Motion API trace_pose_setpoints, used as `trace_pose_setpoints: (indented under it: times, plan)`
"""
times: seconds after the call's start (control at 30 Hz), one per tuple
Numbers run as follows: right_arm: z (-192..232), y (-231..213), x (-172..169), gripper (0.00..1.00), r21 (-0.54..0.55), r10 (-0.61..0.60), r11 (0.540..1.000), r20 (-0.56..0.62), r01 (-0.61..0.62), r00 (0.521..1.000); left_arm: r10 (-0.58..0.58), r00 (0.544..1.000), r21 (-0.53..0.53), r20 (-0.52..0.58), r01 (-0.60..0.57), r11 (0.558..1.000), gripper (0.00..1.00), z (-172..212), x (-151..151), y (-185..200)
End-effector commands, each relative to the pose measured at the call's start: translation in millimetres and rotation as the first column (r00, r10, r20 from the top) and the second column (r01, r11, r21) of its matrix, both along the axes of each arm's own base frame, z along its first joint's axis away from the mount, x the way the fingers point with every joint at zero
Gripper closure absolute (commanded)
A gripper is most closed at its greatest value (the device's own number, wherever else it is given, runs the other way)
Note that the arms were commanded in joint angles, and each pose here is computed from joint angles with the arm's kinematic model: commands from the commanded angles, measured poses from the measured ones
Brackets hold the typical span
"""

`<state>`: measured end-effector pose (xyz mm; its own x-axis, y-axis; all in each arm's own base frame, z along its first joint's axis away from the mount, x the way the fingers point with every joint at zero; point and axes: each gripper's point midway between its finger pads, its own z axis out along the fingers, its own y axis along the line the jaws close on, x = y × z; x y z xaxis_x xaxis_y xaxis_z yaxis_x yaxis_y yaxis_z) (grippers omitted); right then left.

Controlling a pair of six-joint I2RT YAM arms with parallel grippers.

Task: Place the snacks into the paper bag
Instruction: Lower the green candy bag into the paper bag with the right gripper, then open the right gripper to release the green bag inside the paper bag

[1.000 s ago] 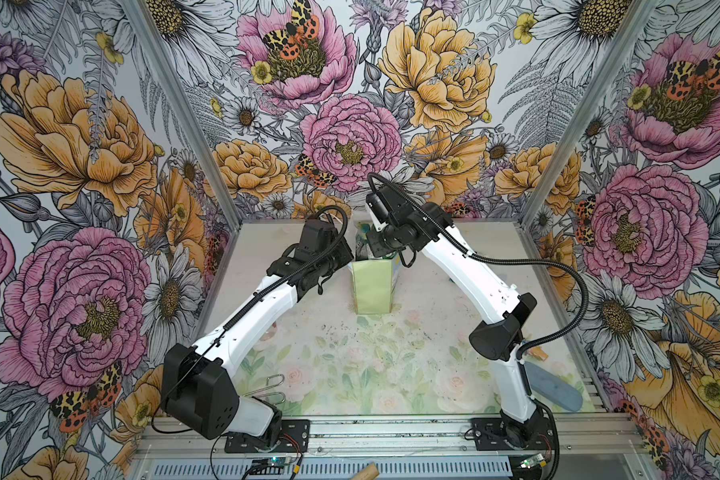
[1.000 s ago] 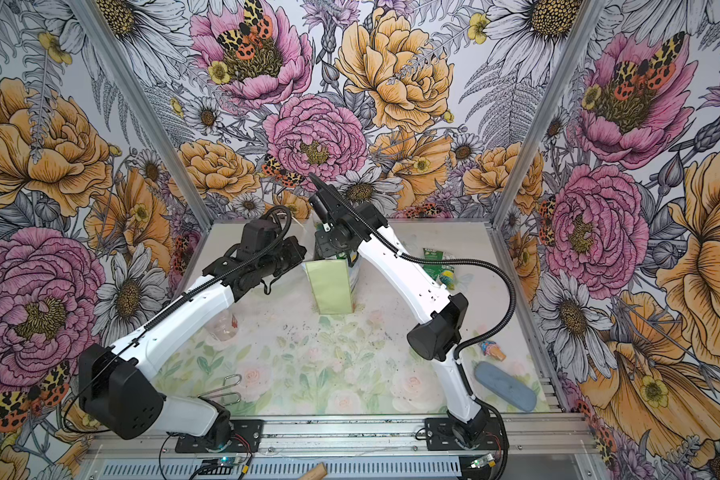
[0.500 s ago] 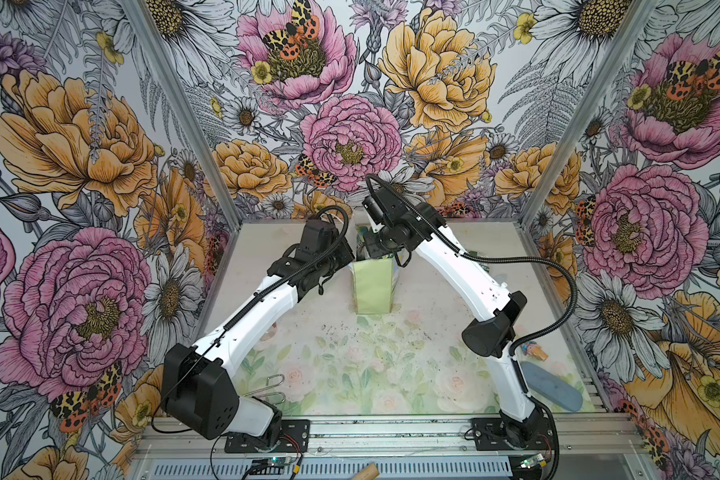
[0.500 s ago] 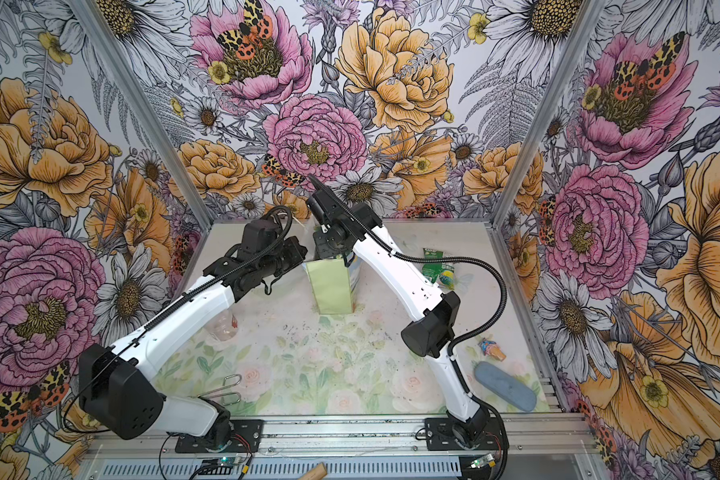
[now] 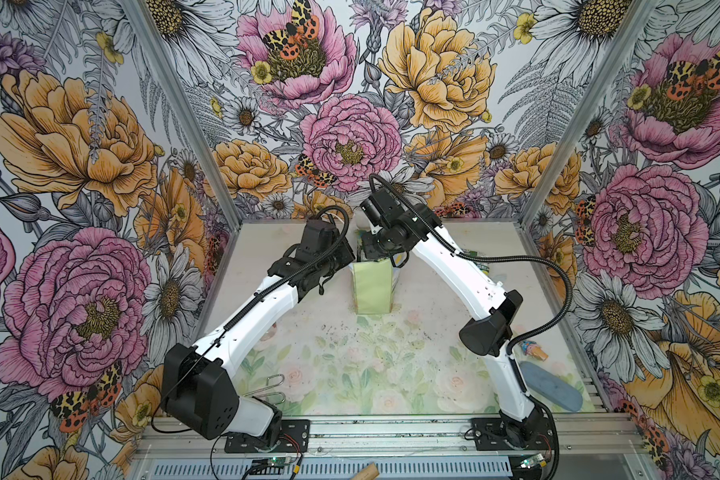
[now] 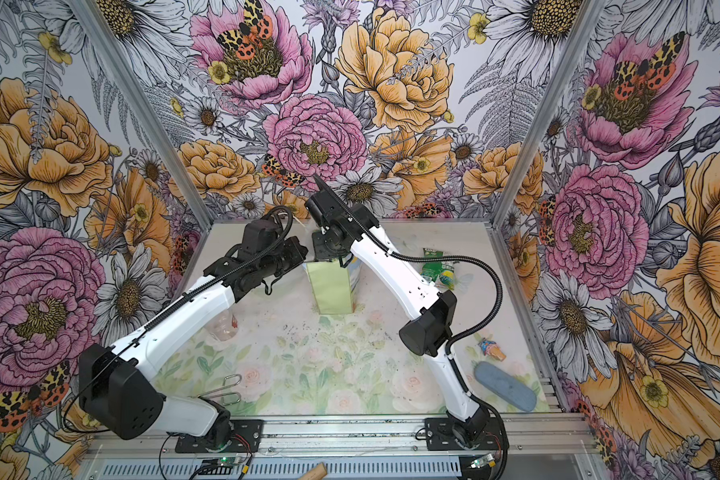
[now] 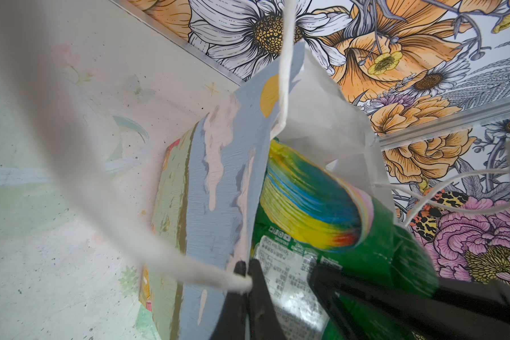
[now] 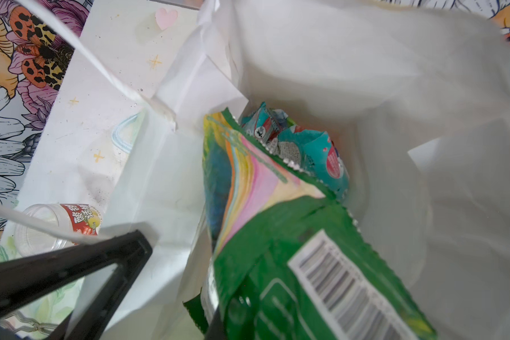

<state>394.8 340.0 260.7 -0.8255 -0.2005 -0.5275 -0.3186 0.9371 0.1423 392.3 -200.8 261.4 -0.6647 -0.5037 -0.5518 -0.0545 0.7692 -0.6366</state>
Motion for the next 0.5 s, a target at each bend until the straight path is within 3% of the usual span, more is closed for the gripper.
trace_pose_setpoints:
  times: [0.0,0.4,0.47]
  plan:
    - [12.3,6.4,-3.8,1.00,0.068,-0.030,0.997,-0.008,0.031,1.000,0.002,1.000,-0.009,0.017,-0.002,1.000,1.00,8.7,-6.1,0.0]
    - [20.6,3.0,-10.8,1.00,0.079,-0.045,0.996,-0.013,0.046,0.999,0.005,1.000,-0.008,0.015,-0.005,1.000,1.00,6.9,-5.1,0.1]
    - [21.8,3.2,-10.6,0.94,0.081,-0.046,0.996,-0.009,0.046,0.999,0.003,1.000,-0.008,0.015,-0.003,1.000,1.00,7.2,-4.9,-0.3]
